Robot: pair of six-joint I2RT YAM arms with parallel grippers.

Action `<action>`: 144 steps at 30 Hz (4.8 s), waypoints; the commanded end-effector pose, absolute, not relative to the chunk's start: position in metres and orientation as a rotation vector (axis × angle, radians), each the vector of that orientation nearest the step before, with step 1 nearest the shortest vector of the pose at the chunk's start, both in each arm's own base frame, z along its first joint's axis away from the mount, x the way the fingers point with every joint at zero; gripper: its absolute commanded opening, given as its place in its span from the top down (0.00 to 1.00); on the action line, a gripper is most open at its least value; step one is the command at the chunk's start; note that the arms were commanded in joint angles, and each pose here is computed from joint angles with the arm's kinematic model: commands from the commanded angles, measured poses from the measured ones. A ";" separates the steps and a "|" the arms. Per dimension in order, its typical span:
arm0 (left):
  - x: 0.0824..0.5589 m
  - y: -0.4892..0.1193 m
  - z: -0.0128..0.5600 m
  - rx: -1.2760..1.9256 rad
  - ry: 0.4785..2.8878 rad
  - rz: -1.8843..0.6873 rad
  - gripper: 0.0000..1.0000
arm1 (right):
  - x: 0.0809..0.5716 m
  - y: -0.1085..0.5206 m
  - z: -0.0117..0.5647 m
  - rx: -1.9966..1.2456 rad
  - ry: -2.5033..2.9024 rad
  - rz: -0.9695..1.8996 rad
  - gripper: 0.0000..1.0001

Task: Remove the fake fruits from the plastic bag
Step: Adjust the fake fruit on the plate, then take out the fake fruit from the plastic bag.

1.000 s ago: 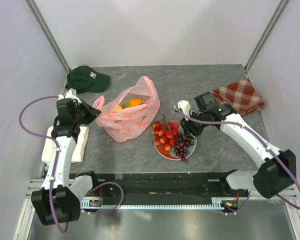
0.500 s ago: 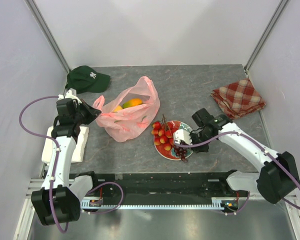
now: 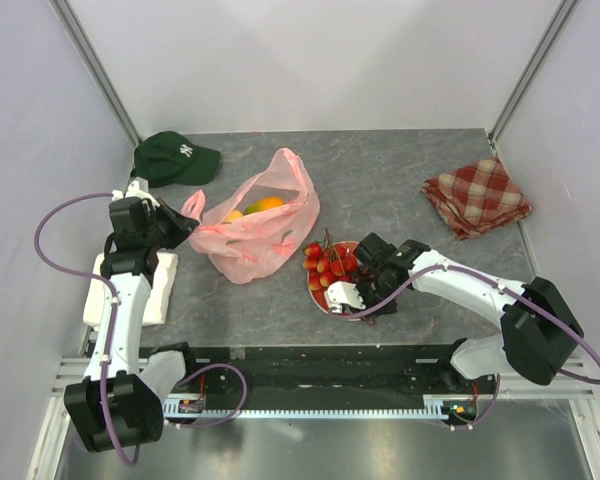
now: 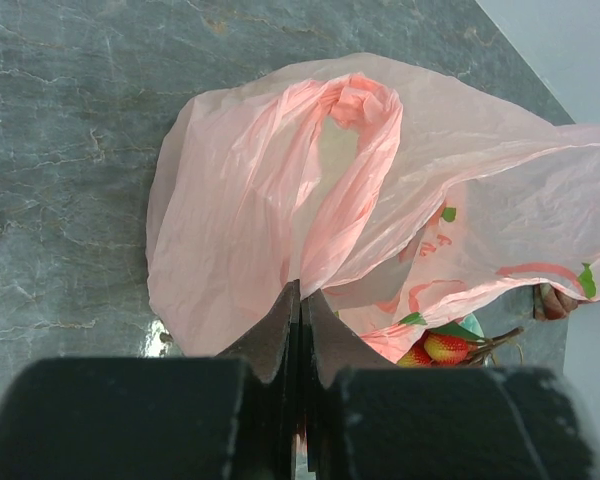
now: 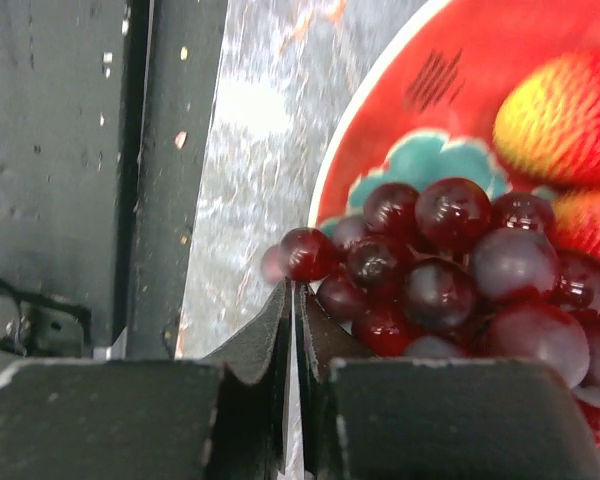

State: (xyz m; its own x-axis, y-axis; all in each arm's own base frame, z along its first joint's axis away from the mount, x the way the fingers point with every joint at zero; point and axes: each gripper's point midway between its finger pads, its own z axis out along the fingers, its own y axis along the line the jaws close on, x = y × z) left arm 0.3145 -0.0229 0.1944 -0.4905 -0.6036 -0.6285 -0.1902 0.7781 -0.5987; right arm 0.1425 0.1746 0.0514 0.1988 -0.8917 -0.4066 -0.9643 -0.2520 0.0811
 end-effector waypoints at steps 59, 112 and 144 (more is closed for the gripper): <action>0.243 -0.073 0.164 -0.386 2.377 -0.753 0.46 | 0.273 0.410 0.144 -1.669 1.829 0.573 0.57; 0.246 -0.084 0.175 -0.258 2.294 -0.826 0.97 | 0.429 0.460 0.119 -1.933 1.110 0.048 0.18; 0.275 -0.055 0.202 -0.255 2.217 -0.677 0.97 | 0.421 0.468 0.154 -2.021 0.837 0.154 0.66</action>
State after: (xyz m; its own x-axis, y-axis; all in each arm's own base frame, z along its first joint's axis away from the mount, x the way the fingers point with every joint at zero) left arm 0.2615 -0.0627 0.1855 -0.7243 -0.3968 -0.5639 0.0020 0.8166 -0.5772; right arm 0.4469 0.4686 0.0589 0.7978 -0.5406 -0.2669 -0.5538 -0.4822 -0.6788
